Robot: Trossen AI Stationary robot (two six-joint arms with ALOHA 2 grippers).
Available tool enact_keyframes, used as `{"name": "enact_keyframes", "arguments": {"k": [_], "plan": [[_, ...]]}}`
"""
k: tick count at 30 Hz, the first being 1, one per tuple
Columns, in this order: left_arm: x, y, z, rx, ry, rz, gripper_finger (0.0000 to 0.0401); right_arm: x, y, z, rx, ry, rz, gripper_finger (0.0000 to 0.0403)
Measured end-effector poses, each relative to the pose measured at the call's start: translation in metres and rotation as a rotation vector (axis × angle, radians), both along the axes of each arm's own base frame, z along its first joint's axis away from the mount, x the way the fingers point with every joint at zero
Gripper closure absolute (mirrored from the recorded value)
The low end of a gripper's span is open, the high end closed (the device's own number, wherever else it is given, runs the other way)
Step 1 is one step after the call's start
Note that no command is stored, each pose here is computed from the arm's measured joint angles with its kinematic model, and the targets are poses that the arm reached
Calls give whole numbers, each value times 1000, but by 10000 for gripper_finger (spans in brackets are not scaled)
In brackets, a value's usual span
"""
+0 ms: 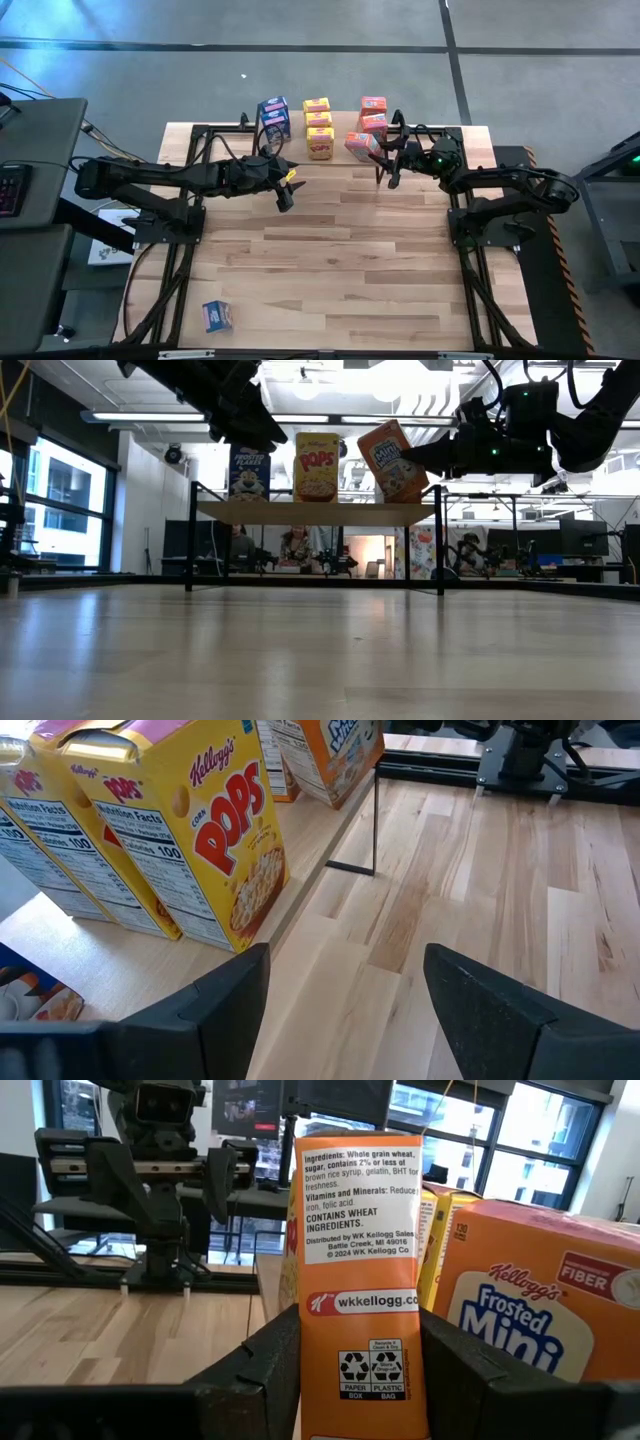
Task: Stack cereal on shelf
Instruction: Put the orange cereal box and aligned with the other orange cereal boxes on the shelf
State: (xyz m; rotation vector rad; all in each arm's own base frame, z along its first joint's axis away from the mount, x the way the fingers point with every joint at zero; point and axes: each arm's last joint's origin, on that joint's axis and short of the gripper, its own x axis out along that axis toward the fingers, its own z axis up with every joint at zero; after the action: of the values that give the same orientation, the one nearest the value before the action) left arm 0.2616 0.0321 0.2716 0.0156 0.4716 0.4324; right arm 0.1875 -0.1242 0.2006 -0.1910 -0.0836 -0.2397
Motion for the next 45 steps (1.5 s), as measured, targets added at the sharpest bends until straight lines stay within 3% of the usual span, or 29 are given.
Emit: {"name": "enact_keyframes", "arguments": {"k": [15, 26, 45], "plan": [[0, 0, 0, 0, 0, 0, 144, 0, -1, -1, 14, 10, -21, 249], [0, 0, 0, 0, 0, 0, 144, 0, -2, -6, 67, 40, -70, 213], [0, 0, 0, 0, 0, 0, 144, -8, 2, 0, 131, 73, -111, 212]]}}
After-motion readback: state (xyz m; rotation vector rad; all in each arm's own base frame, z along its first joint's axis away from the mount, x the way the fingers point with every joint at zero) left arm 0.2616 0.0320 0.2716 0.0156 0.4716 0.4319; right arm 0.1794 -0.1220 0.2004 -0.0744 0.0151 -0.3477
